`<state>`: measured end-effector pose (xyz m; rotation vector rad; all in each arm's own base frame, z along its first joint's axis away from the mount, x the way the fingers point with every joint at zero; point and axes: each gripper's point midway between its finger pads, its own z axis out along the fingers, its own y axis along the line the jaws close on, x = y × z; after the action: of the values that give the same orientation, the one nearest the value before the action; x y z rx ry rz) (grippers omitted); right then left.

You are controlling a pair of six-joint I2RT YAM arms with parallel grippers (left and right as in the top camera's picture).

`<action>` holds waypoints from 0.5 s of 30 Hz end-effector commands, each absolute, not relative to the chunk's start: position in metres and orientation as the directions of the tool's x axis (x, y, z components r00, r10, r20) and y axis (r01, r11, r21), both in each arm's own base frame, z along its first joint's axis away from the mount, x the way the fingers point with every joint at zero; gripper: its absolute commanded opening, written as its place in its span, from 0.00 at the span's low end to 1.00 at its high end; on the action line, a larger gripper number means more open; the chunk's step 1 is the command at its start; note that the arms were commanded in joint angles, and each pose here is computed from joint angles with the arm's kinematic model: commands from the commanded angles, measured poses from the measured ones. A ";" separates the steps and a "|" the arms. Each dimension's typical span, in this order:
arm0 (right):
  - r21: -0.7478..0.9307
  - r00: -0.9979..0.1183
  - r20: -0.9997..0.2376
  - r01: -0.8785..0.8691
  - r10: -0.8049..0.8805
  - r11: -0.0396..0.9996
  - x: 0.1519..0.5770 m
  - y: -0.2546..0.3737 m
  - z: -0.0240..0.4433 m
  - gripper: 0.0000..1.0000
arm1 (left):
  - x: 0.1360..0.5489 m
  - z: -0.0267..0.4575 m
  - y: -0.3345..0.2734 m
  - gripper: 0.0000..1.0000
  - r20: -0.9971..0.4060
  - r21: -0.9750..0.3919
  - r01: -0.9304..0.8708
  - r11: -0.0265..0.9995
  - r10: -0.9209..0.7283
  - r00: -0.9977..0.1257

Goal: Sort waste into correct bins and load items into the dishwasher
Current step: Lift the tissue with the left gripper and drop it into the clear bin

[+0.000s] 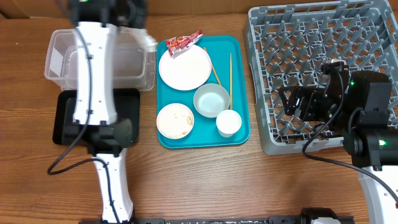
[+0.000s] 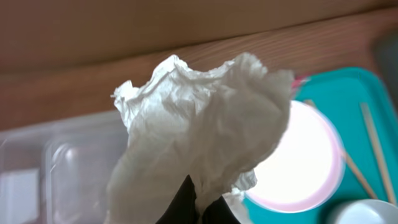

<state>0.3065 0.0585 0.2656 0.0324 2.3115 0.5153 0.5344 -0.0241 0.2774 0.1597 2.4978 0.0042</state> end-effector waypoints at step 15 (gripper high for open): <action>0.379 -0.702 -0.689 -0.137 0.180 0.915 0.308 0.059 0.275 1.00 | 0.544 0.164 0.050 0.75 -0.427 0.015 -0.073 0.997 -0.059 -0.902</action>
<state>0.3063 0.0586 0.2656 0.0327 2.3118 0.5160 0.5400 0.0558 0.1639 -0.0993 2.7110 0.0456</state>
